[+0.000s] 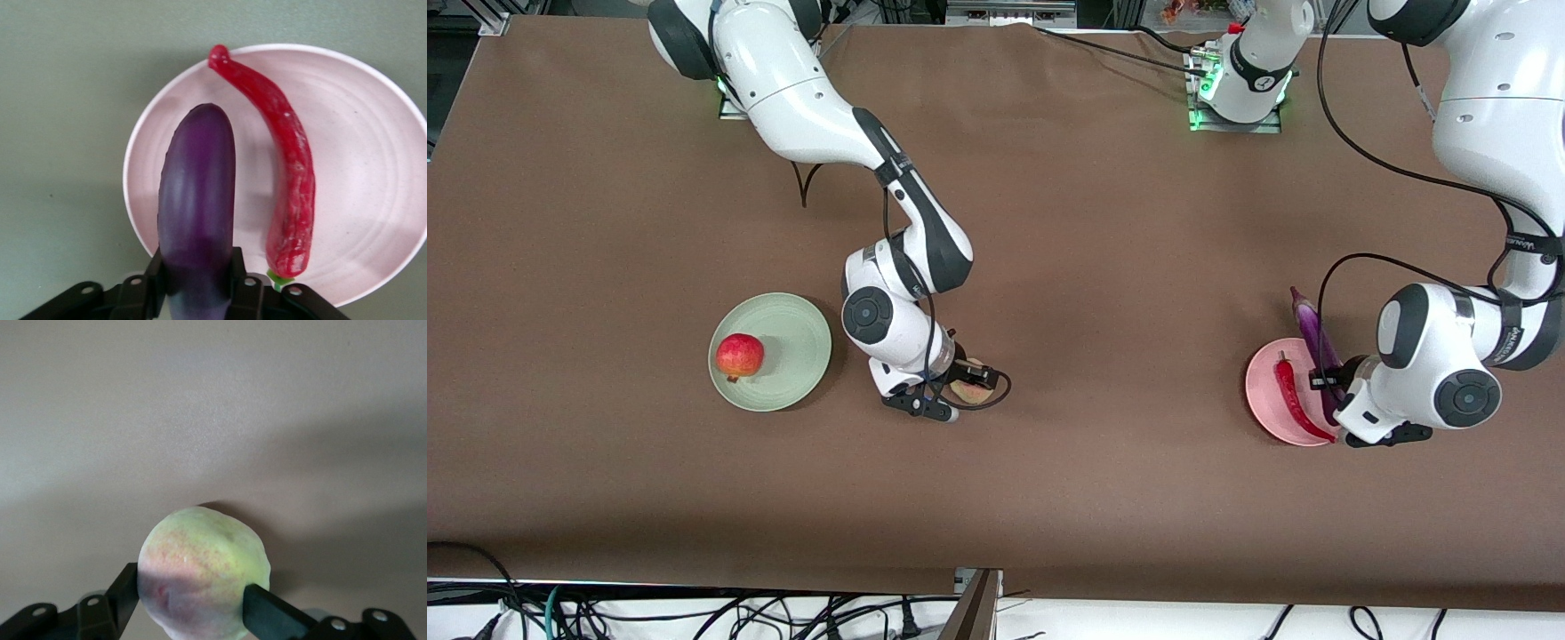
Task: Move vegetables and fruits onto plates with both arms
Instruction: 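Lower the eggplant onto the pink plate while the right gripper lifts the peach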
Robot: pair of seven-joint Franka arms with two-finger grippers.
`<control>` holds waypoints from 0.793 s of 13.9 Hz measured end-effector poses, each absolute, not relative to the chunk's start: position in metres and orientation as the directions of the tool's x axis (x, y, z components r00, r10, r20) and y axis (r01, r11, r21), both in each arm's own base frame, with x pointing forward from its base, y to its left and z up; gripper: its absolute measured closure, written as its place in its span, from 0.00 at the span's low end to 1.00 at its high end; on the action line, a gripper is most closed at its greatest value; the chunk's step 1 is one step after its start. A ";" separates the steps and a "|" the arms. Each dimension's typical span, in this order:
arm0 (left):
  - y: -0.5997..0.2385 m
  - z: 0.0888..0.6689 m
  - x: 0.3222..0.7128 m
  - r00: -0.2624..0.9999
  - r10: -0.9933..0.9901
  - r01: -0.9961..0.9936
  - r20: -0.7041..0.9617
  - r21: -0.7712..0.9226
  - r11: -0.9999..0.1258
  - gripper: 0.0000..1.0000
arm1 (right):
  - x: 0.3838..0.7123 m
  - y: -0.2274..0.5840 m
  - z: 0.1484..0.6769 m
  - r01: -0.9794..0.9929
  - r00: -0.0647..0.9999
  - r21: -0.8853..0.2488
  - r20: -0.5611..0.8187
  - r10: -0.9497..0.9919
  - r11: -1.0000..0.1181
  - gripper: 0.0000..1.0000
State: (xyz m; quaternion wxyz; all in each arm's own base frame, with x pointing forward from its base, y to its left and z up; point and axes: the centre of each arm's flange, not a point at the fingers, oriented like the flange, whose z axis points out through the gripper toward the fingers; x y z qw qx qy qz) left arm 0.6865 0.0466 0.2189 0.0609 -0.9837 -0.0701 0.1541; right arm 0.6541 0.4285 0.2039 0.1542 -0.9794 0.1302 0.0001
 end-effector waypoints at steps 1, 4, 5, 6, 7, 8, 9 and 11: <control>0.045 0.219 0.687 0.943 0.154 0.117 -0.294 -0.142 -0.983 0.47 | 0.657 0.423 0.205 -0.249 0.968 -0.293 -0.043 -0.248 -0.923 0.27; 0.045 0.221 0.687 0.944 0.152 0.115 -0.292 -0.141 -0.983 0.19 | 0.672 0.382 0.217 -0.175 0.983 -0.203 -0.085 -0.161 -0.963 0.27; 0.045 0.225 0.688 0.946 0.152 0.115 -0.286 -0.141 -0.983 0.08 | 0.680 0.361 0.227 -0.143 0.987 -0.189 -0.107 -0.124 -0.972 0.27; 0.045 0.232 0.690 0.950 0.152 0.117 -0.274 -0.141 -0.983 0.01 | 0.689 0.336 0.241 -0.107 0.988 -0.187 -0.127 -0.084 -0.977 0.27; 0.044 0.243 0.693 0.954 0.151 0.118 -0.257 -0.141 -0.983 0.00 | 0.697 0.309 0.255 -0.070 0.988 -0.190 -0.148 -0.042 -0.979 0.27; 0.041 0.259 0.695 0.961 0.146 0.116 -0.234 -0.139 -0.984 0.00 | 0.703 0.280 0.269 -0.031 0.986 -0.197 -0.168 0.002 -0.980 0.27; 0.035 0.280 0.698 0.969 0.137 0.110 -0.208 -0.134 -0.985 0.00 | 0.709 0.251 0.282 0.011 0.982 -0.207 -0.183 0.050 -0.978 0.27; 0.011 0.327 0.699 0.982 0.103 0.085 -0.156 -0.119 -0.989 0.00 | 0.717 0.199 0.297 0.090 0.970 -0.216 -0.202 0.134 -0.972 0.27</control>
